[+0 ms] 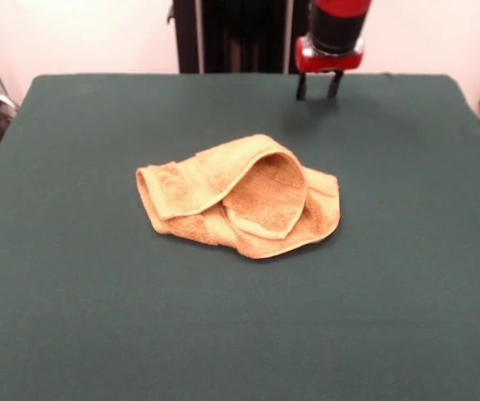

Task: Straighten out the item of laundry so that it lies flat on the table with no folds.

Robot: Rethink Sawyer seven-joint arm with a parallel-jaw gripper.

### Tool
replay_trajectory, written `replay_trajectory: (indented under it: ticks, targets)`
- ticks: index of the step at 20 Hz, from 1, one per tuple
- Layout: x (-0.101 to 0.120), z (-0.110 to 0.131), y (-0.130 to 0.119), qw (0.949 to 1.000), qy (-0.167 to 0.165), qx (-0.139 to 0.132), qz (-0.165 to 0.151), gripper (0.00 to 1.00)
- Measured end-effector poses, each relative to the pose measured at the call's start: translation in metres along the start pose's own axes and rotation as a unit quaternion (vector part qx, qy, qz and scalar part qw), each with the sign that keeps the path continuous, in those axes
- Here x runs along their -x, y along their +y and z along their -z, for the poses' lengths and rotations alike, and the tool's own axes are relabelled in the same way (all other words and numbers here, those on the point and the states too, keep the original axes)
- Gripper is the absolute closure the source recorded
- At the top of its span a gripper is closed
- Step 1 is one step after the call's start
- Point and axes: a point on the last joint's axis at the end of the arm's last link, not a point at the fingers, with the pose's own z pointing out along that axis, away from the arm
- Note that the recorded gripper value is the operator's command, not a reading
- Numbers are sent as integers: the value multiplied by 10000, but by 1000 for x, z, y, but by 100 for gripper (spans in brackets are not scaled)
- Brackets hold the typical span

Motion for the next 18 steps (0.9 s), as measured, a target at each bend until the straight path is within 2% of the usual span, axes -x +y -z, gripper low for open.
replay_trajectory:
  ticks: [10, 18]
  targets:
    - [14, -1, -1, 9987, 505, 30, 36, 0]
    - [30, -3, -2, 9946, 1034, 32, 83, 0]
